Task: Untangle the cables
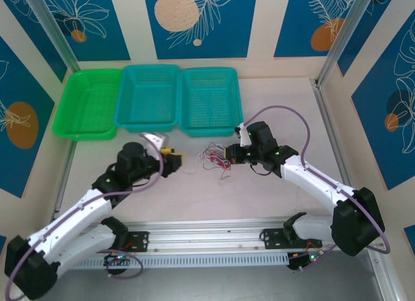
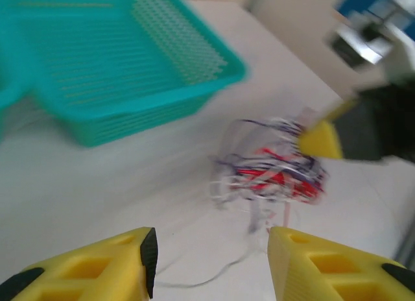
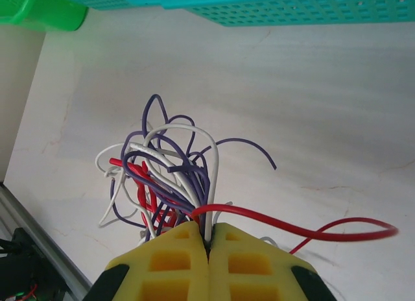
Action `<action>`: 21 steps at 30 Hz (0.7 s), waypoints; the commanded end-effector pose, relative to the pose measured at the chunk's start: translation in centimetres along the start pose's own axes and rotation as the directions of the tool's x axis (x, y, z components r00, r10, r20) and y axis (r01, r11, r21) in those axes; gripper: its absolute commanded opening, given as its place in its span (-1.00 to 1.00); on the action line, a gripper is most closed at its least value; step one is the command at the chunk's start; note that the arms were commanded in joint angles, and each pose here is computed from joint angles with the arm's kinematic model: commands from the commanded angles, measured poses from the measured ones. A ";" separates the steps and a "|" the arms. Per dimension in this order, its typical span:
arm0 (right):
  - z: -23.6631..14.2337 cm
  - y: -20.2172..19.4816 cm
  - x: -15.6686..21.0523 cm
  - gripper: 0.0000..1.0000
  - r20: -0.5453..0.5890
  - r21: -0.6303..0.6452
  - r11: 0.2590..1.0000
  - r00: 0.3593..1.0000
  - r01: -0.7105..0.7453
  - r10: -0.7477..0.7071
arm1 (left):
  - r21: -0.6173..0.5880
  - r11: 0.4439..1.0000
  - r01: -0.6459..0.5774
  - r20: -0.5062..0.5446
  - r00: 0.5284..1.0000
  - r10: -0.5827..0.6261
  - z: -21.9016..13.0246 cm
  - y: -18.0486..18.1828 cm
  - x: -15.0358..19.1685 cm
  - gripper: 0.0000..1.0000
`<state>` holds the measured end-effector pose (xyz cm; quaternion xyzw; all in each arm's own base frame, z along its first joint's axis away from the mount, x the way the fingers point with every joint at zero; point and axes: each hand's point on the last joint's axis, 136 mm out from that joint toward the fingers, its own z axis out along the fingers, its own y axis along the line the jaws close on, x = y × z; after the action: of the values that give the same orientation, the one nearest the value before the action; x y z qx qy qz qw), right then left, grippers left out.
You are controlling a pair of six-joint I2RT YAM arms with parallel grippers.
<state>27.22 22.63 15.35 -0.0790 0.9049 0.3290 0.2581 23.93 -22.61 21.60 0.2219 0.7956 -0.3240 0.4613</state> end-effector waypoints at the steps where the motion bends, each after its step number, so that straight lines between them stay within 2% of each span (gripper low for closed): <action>1: -1.5 1.7 -1.0 -1.00 0.018 -0.049 0.999 1.000 0.022 -0.021 | 0.132 0.961 -0.243 0.001 0.969 0.245 2.1 -3.4 0.9 -0.01; 6: -2.4 2.1 -0.9 -1.00 0.033 -0.064 0.998 0.999 0.016 -0.014 | 0.162 0.933 -0.323 -0.047 0.941 0.334 5.8 -4.2 3.7 0.05; 12: -2.7 2.7 -0.7 -1.00 0.038 -0.103 0.995 0.999 0.004 0.000 | 0.148 0.940 -0.307 -0.066 0.946 0.319 9.1 -3.3 5.5 0.06; 13: -2.7 2.6 -0.7 -1.00 0.041 -0.099 0.995 0.999 -0.002 0.006 | 0.151 0.942 -0.299 -0.075 0.947 0.312 9.5 -3.2 5.7 -0.01; 16: -2.6 1.6 -0.8 -1.00 0.049 -0.051 0.998 0.998 -0.029 0.032 | 0.128 0.954 -0.273 -0.092 0.954 0.285 9.9 -2.7 6.1 -0.64; 18: -2.7 -0.2 -0.9 -1.00 0.072 0.035 0.997 0.995 -0.066 0.063 | 0.088 0.960 -0.265 -0.082 0.959 0.272 9.6 -2.1 5.8 -1.00; 21: -3.4 -3.5 -0.9 -1.00 0.117 0.157 0.975 0.984 -0.154 0.137 | 0.019 0.964 -0.266 -0.082 0.960 0.267 8.6 -1.0 5.7 -1.00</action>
<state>27.11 20.95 17.22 -0.0388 0.9032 0.3246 0.2780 25.11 -30.16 12.52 0.3644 0.7792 -0.2694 0.4330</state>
